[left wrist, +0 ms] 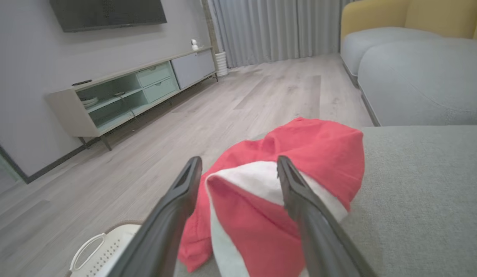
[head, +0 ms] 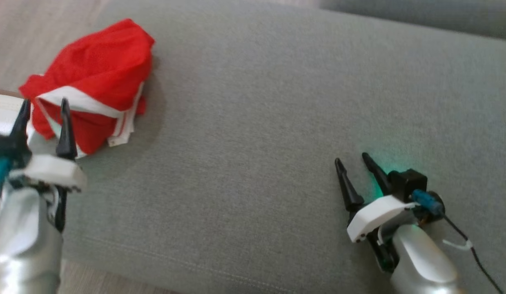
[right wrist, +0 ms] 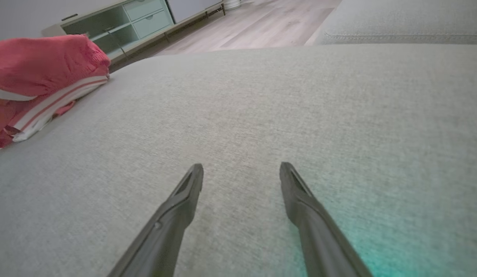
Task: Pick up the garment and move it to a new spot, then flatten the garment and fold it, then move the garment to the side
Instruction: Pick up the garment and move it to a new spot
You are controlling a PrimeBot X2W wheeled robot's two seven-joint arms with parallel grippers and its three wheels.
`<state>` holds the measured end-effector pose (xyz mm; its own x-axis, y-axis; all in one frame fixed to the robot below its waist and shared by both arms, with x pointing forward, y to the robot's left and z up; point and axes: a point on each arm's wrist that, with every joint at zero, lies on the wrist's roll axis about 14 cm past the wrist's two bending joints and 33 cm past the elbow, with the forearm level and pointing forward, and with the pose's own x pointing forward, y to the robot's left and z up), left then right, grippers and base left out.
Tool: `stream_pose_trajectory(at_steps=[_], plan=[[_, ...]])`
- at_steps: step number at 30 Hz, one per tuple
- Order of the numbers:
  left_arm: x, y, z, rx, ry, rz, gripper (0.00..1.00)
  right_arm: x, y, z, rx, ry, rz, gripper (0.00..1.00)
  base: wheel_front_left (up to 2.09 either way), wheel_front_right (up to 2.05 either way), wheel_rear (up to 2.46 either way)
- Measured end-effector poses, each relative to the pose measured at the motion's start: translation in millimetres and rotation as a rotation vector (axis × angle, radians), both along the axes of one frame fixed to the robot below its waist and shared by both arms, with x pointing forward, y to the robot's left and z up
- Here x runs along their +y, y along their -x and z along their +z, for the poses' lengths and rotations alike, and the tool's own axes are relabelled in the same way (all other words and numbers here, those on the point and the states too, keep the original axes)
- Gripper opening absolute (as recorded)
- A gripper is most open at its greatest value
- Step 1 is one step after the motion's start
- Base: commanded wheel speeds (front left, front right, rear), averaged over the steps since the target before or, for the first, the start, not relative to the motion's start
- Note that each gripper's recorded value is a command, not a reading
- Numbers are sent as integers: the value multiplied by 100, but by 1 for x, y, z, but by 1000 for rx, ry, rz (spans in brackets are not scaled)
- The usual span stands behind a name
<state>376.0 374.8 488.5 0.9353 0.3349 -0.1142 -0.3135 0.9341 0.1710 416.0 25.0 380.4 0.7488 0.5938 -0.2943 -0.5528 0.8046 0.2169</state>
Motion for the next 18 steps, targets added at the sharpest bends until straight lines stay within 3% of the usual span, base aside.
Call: stream_pose_trajectory(at_steps=[10,18], plan=[[-14,-65,-28,198,-89,-175,100,-18,-33,-11,-20,-3,-49,100,0,0,0],[-13,-66,-86,482,-65,-184,100,-21,-47,-14,-34,-24,-65,100,0,0,0]])
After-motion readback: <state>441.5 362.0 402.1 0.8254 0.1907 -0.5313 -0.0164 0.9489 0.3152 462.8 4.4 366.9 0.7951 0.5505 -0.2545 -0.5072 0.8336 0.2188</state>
